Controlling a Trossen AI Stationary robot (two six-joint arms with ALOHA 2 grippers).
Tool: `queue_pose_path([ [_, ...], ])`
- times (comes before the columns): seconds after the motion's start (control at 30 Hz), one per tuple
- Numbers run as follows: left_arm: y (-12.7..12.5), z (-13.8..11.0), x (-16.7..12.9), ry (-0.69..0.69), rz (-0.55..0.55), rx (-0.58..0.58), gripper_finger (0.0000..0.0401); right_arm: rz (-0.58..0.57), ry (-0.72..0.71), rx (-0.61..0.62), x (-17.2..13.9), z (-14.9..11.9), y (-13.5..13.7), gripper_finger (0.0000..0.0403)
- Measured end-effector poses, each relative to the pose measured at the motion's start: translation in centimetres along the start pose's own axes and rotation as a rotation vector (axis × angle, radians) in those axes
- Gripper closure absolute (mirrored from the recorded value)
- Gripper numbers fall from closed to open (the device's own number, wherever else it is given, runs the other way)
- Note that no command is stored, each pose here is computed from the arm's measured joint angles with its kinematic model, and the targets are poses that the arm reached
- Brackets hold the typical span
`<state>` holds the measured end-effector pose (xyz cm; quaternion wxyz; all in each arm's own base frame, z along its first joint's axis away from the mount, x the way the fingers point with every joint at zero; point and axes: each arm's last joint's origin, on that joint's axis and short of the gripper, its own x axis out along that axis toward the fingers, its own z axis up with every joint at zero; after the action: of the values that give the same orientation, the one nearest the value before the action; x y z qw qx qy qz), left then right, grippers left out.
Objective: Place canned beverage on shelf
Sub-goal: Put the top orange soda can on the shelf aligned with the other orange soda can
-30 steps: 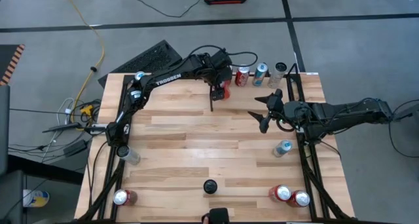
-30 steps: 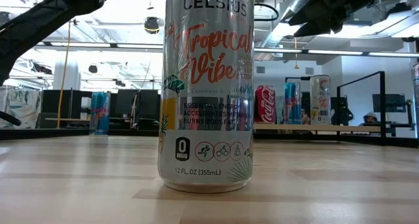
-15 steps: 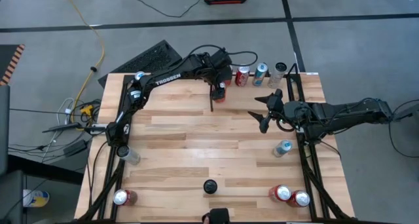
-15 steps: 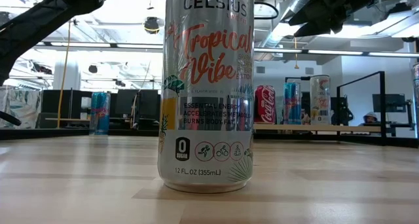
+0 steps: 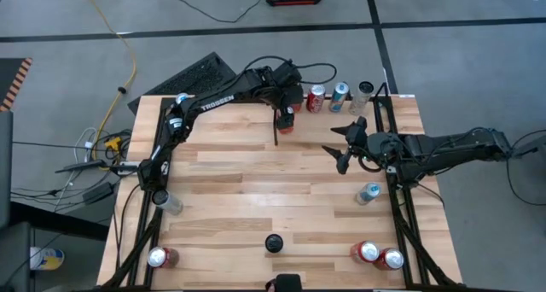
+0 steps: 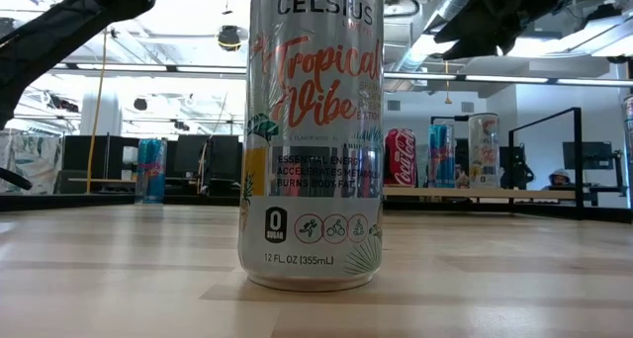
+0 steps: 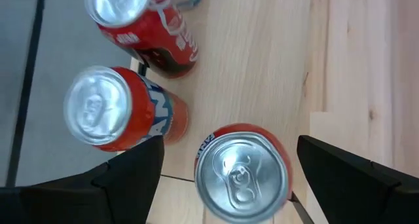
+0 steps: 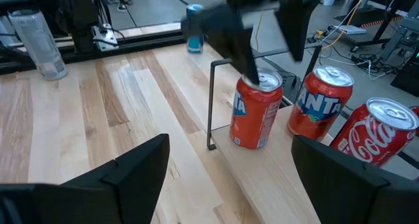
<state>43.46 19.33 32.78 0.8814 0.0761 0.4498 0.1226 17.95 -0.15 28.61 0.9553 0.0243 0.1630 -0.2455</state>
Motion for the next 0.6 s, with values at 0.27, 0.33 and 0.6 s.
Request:
queue_pose_path([
  [0.27, -0.3, 0.6, -4.9, -0.036, 0.029, 0.01, 0.0067, -0.008, -0.026, -0.006, 1.6, 0.8, 0.8, 0.0058],
  [0.33, -0.3, 0.4, -7.0, -0.033, 0.031, 0.002, 0.0067, -0.027, -0.03, -0.006, 2.0, 1.2, 0.6, 0.0058],
  [0.6, -1.3, -1.4, -14.8, -0.035, -0.036, -0.084, 0.0067, -0.051, 0.016, -0.009, 3.5, 1.0, -0.2, 0.0058],
])
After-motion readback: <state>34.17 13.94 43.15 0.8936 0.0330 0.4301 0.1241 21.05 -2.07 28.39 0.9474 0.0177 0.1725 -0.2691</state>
